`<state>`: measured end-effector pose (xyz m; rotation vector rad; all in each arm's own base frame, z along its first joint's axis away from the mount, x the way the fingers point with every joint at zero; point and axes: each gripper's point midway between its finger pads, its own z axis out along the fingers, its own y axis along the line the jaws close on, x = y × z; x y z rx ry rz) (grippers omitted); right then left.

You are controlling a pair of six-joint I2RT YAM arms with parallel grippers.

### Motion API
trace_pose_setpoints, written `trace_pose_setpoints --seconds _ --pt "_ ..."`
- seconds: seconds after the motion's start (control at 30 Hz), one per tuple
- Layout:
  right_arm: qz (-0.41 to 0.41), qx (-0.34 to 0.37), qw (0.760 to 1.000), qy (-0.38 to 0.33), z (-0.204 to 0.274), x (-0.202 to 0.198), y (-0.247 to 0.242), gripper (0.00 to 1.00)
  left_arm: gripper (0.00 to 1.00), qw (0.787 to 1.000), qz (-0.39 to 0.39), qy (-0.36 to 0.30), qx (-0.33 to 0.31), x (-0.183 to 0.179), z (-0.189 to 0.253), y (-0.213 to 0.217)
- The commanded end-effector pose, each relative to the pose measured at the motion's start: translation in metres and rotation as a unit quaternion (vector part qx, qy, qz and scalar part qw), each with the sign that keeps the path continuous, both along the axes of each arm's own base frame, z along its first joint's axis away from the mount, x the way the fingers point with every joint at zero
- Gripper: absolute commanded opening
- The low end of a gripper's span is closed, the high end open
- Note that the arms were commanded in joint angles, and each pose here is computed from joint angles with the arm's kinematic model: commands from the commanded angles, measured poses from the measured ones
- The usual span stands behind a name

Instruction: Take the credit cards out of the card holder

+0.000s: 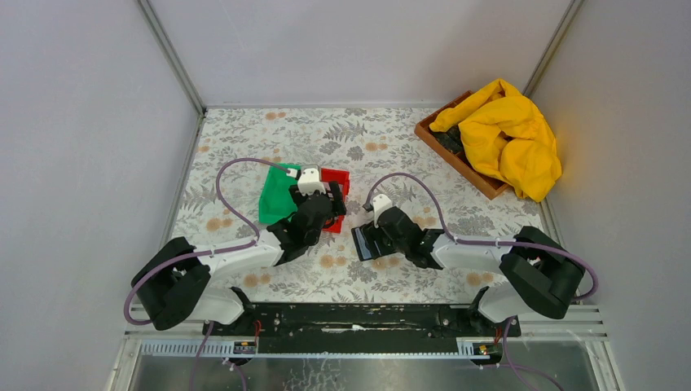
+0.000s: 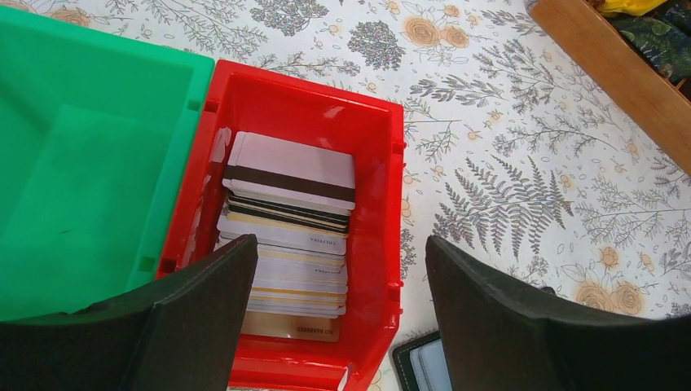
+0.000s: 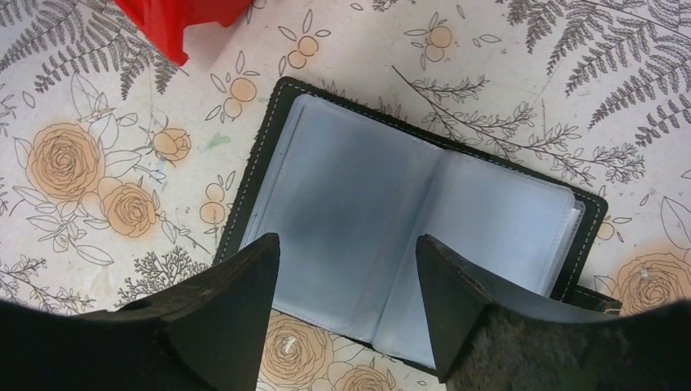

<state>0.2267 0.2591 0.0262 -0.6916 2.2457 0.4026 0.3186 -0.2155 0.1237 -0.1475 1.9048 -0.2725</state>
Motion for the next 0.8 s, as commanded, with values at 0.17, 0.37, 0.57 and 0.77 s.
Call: trace_pose_setpoints --seconds 0.17,0.37,0.57,0.77 --pt "0.013 0.000 0.999 -0.042 0.016 0.008 0.019 0.72 0.83 1.000 0.013 -0.017 -0.019 0.009 0.016 -0.001" --pt "0.018 -0.007 0.999 -0.036 0.013 0.006 0.021 0.73 0.83 1.000 0.012 -0.012 -0.015 0.010 0.012 -0.002" --pt "0.022 -0.021 0.999 -0.029 0.007 0.004 0.022 0.74 0.83 1.000 0.010 -0.005 -0.010 0.010 0.009 -0.004" --pt "0.018 -0.054 0.998 -0.022 -0.003 0.004 0.018 0.72 0.84 1.000 0.009 -0.003 -0.009 0.011 0.009 -0.004"
